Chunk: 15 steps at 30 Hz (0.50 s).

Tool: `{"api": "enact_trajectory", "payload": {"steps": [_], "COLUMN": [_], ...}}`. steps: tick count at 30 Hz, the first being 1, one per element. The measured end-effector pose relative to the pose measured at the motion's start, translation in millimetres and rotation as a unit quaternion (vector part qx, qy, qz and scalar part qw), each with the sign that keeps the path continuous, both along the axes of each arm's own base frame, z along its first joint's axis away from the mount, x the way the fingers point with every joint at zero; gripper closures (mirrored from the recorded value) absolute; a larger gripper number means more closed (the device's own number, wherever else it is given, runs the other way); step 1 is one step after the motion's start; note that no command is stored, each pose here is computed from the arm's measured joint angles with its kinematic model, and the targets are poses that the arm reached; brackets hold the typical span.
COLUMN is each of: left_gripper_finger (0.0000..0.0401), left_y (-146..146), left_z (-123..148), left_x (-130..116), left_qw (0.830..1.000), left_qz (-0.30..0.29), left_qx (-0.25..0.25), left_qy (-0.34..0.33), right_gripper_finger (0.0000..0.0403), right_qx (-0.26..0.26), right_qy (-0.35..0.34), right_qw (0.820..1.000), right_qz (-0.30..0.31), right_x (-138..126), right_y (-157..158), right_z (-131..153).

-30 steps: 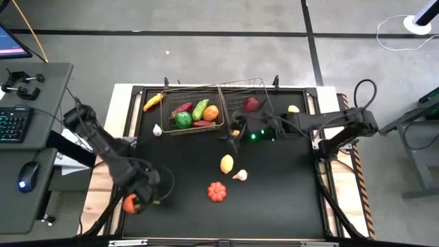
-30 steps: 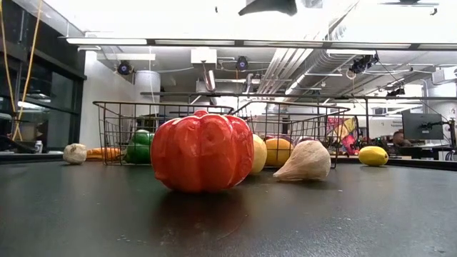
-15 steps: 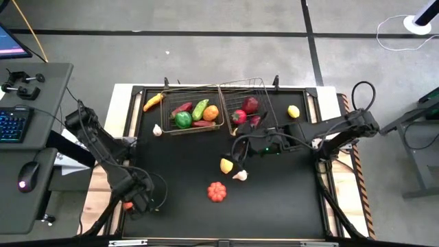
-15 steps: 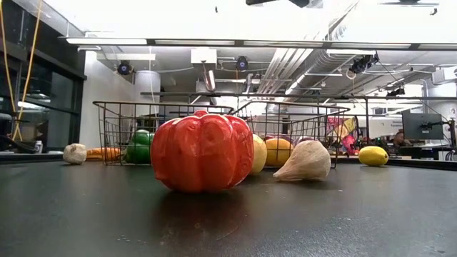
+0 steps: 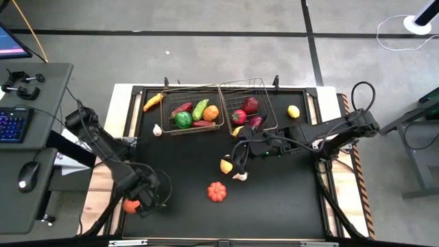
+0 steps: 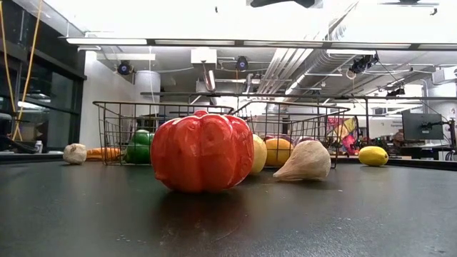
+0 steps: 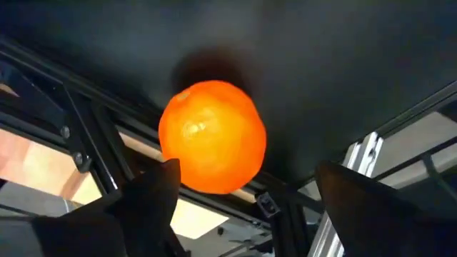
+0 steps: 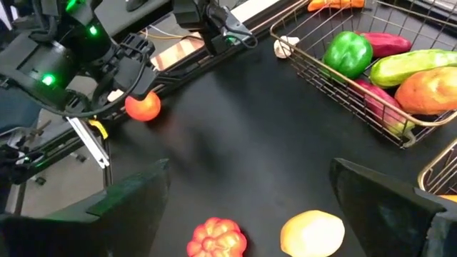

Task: Sort produce into baskets
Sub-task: Put the orange into the right wire basket

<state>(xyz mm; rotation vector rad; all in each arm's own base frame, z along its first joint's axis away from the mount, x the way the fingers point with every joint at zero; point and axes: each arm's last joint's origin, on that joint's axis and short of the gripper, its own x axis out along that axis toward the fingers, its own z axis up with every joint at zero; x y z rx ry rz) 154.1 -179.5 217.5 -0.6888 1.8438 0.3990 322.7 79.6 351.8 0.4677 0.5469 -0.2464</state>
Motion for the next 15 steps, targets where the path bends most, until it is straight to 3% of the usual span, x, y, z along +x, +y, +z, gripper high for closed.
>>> {"api": "enact_trajectory", "payload": {"steps": [7, 15], "left_gripper_finger": [0.0043, 0.0039], "left_y": [-2.0, -5.6], "left_z": [-4.4, -5.6], "left_x": [1.7, -1.7], "left_qw": [1.0, 0.999], "left_qz": [-0.005, 0.036], "left_qx": [0.005, 0.022], "left_qy": [0.005, 0.02], "right_gripper_finger": [0.003, 0.003], "right_qx": [-0.001, -0.008], "right_qy": [0.002, 0.002], "right_qw": [1.0, 1.0], "right_qz": [-0.001, -0.003], "right_x": [-0.1, -0.1], "right_y": [-0.1, -0.4], "right_z": [-0.3, -0.4]}}
